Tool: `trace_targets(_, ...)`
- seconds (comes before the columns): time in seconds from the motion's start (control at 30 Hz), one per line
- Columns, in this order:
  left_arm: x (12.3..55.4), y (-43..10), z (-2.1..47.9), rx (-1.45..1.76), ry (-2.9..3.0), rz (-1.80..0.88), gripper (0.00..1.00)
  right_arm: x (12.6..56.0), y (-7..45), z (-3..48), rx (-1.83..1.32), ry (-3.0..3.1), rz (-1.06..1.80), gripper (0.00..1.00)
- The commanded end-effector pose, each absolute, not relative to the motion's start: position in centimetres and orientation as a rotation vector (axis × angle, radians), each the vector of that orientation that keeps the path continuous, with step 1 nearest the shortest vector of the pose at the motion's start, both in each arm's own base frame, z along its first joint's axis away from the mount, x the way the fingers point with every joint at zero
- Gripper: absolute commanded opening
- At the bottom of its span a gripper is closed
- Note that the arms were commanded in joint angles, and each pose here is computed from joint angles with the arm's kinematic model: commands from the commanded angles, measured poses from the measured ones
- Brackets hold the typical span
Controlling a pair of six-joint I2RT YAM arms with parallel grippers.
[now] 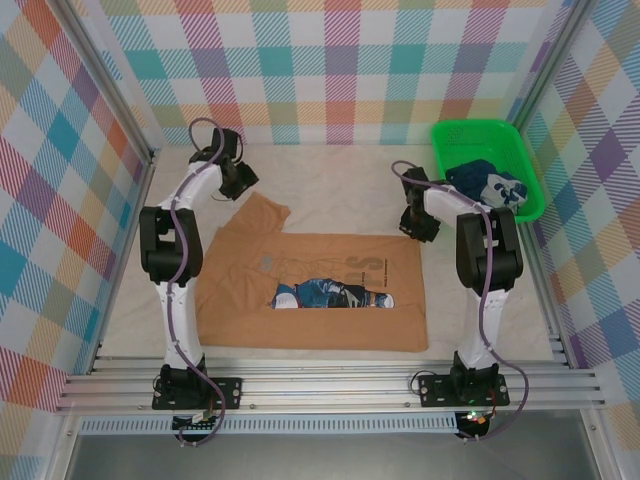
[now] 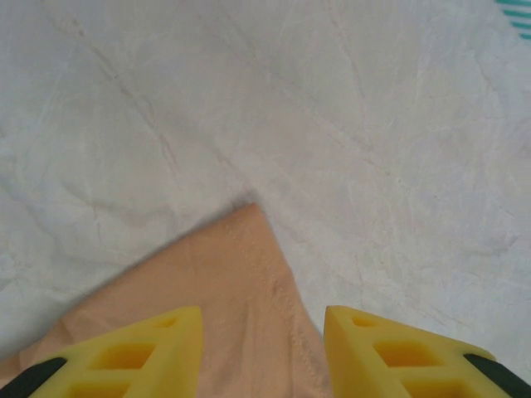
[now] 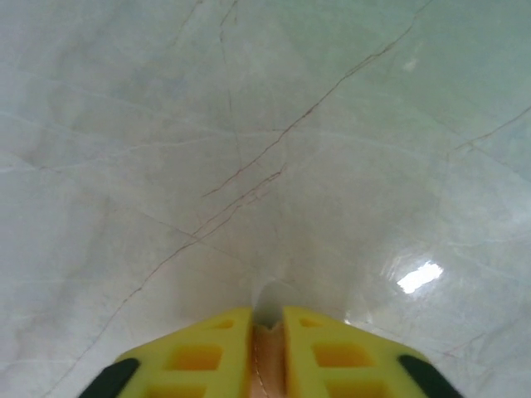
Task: Fold and stack the t-shirts
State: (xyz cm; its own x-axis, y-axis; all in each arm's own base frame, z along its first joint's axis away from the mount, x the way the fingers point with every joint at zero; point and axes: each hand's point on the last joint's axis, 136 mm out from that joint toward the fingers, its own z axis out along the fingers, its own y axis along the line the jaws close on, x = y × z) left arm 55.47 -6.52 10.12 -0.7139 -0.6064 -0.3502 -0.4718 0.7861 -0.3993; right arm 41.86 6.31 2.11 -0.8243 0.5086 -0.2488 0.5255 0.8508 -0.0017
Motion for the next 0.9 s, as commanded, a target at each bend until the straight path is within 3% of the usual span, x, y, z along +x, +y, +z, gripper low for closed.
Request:
trace_targets(0.0, 56.3, -6.1, 10.1, -0.768, 2.520, -0.368, 0.43, 41.4, 6.3, 1.2, 0.830, 2.828, -0.106, 0.07)
trace_targets(0.07, 56.7, -6.0, 9.5, -0.758, 2.536, -0.338, 0.44, 41.3, 6.4, 1.4, 0.836, 2.823, -0.102, 0.00)
trace_targets(0.57, 59.9, -7.3, 5.2, -0.546, 2.565, -0.086, 0.42, 41.2, 7.1, 2.6, 0.827, 2.819, -0.020, 0.00)
trace_targets(0.87, 57.9, -7.5, 2.7, -0.534, 2.659, 0.076, 0.36, 40.9, 7.3, 2.5, 0.822, 2.833, -0.011, 0.00)
